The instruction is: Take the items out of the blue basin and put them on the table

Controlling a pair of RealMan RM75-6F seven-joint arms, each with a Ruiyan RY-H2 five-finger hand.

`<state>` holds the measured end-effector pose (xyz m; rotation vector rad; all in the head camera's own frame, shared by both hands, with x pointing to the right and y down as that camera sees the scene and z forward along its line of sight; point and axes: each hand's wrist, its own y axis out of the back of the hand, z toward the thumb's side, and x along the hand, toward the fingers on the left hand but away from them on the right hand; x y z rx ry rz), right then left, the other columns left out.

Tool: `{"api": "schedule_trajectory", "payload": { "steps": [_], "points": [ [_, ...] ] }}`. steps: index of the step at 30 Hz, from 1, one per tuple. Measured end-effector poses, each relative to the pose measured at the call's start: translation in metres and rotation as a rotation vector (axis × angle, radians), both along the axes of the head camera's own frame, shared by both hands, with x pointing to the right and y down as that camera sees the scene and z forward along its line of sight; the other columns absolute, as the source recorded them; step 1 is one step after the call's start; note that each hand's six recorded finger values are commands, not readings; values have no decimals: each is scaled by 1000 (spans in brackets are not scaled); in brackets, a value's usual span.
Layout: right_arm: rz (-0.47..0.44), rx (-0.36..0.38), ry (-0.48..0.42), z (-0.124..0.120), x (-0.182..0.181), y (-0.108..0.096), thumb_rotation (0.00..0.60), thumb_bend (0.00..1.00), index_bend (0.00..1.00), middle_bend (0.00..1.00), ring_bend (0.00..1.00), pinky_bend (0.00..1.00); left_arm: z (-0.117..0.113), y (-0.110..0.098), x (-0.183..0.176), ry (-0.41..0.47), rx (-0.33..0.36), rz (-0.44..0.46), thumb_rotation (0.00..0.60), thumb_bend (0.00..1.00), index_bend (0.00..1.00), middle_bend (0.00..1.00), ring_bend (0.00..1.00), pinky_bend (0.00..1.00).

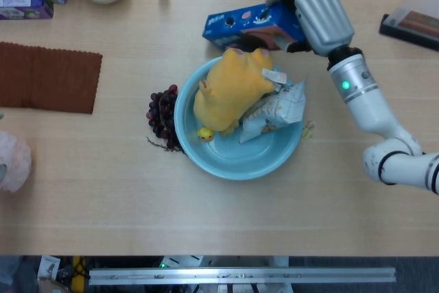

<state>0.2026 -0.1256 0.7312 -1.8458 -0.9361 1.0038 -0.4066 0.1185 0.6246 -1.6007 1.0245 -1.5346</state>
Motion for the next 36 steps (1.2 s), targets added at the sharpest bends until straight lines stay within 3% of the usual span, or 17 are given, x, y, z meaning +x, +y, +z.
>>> {"api": "schedule_trajectory", "payload": {
  "steps": [3, 5, 11, 15, 23, 36],
  "points": [
    [-1, -49, 52, 6, 11, 3, 600, 191, 0, 20, 27, 217, 0, 0, 2, 4, -2, 6, 600, 270, 190, 247, 233, 333],
    [-2, -66, 73, 4, 18, 4, 600, 191, 0, 0, 3, 194, 0, -1, 3, 6, -1, 8, 600, 270, 190, 247, 233, 333],
    [-7, -86, 66, -16, 36, 11, 600, 191, 0, 2, 0, 188, 0, -2, 6, 8, -4, 15, 600, 270, 190, 247, 233, 333],
    [-35, -93, 31, -35, 36, 19, 600, 178, 0, 58, 34, 211, 1, -4, 9, 11, -5, 25, 600, 270, 190, 247, 233, 333],
    [-178, -130, 5, -69, 10, 44, 600, 67, 0, 83, 54, 231, 0, -2, 9, 8, -6, 21, 600, 270, 190, 247, 233, 333],
    [-313, -160, 169, -46, -37, 59, 600, 16, 0, 82, 54, 231, 0, 4, 0, 6, -14, -3, 600, 270, 190, 247, 233, 333]
  ]
}}
